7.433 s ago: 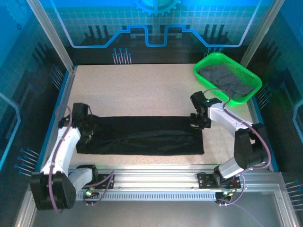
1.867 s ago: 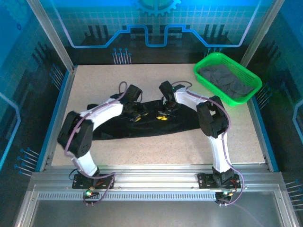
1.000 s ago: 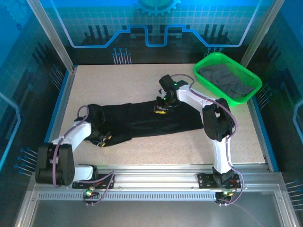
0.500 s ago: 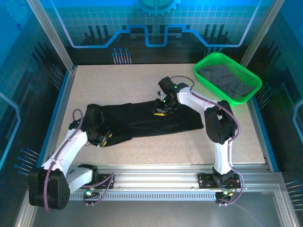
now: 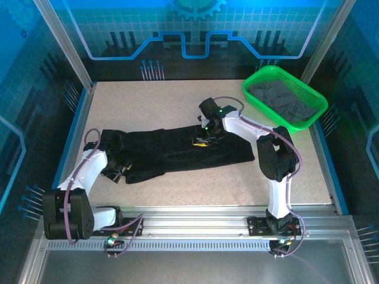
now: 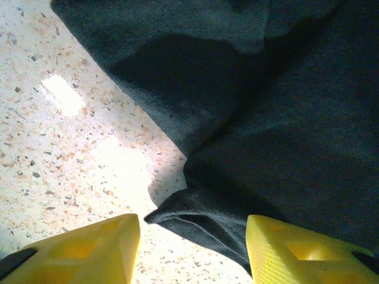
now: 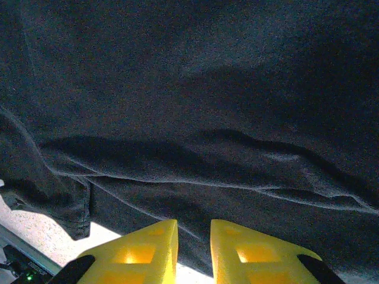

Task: Fold and stack the t-shirts

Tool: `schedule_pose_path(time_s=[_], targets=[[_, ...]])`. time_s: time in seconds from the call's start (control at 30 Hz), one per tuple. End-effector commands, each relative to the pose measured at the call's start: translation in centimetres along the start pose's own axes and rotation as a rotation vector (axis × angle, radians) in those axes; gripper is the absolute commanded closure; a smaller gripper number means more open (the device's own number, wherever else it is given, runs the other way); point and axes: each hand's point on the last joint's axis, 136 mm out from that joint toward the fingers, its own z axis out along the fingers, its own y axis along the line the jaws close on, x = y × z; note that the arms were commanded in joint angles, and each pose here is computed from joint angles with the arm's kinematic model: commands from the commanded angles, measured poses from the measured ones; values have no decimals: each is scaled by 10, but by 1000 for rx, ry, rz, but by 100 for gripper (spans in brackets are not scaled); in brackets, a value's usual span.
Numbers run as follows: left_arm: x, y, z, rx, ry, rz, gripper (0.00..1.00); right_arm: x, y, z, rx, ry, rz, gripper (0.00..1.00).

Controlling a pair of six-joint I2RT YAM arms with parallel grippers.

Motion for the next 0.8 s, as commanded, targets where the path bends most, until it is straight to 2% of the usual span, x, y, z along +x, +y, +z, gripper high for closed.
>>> schedule_pose_path(time_s=[0.0,0.1,0.27,0.37,0.43,0.6,0.77], targets=[[13,18,14,-22,35,-6,51,2,10,-11,-39,-7,-24,76],[20,15,21,49,33,-32,57,1,11,-10,-42,-4,-20,76],[23,19,36,39,47,-45,60,-2,12,-8,-42,0,-17,76],[15,11,40,72,11,-39,64,-4,14,-10,-47,-5,-19,76],[10,2,39,117,-9,-48,72,-4,14,-10,-46,-5,-20,76],[6,-11,25,188,-41,-70,100,-3,11,-10,-41,-5,-15,76],[13,-5,-3,213,-51,-113,100,-2,9,-10,-43,-8,-8,76]])
